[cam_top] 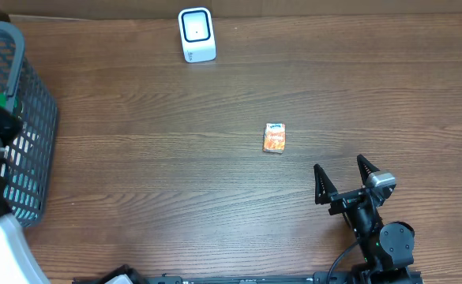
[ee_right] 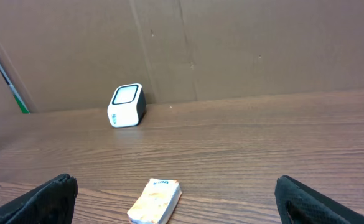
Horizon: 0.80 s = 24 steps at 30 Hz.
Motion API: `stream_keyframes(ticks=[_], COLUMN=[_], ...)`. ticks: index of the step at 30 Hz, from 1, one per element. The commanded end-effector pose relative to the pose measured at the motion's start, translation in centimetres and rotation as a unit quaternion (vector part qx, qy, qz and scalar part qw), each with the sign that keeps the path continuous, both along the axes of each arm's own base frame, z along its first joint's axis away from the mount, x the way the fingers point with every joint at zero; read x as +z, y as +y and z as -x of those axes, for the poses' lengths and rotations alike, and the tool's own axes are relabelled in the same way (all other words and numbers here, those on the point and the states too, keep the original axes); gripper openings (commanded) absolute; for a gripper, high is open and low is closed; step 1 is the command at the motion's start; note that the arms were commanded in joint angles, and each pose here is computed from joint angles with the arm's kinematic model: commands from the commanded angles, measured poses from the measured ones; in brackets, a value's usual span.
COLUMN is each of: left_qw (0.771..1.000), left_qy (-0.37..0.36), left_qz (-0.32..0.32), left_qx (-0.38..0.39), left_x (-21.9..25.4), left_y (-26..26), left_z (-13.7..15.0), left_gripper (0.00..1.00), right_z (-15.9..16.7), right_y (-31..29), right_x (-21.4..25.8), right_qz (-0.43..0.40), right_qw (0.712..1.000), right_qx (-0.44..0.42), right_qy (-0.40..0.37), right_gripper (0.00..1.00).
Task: Scan the item barcode
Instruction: 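Place the teal tissue pack on the table left of the orange pack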
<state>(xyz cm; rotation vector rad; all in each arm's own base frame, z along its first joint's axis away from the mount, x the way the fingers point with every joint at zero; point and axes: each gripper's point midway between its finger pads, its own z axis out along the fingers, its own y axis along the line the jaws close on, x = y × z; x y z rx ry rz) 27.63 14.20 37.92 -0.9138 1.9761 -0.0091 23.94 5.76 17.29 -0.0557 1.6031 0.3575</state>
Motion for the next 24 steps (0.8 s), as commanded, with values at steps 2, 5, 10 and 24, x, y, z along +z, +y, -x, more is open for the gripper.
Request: stream_keyframes(ticks=[2,5,10,24], left_qw=[0.997,0.99,0.967,0.855], left_qy=[-0.004,0.048,0.133,0.34], left_qz=[-0.008,-0.013,-0.025,-0.129], left_qx=[-0.08,-0.13,-0.214,-0.371], left_x=[1.0,-1.3,-7.4,-28.6], left_y=[-5.6,-9.0,-15.3,-31.5], left_z=[0.1,-0.3,-2.6,-10.3], left_gripper=[0.04,0.04,0.04,0.04], right_z=[0.0,0.0,0.0,0.0], right_y=[-0.1,-0.1,-0.1,-0.1], right_x=[-0.2,-0.2,-0.2,-0.2], right_qz=[-0.003,-0.002,-0.003,-0.003], right_qw=[1.0,1.0,1.0,1.0], right_qx=[-0.002,-0.002,-0.002,-0.002], right_qy=[-0.001,-0.001,-0.001,-0.001], right_gripper=[1.0,1.0,1.0,1.0])
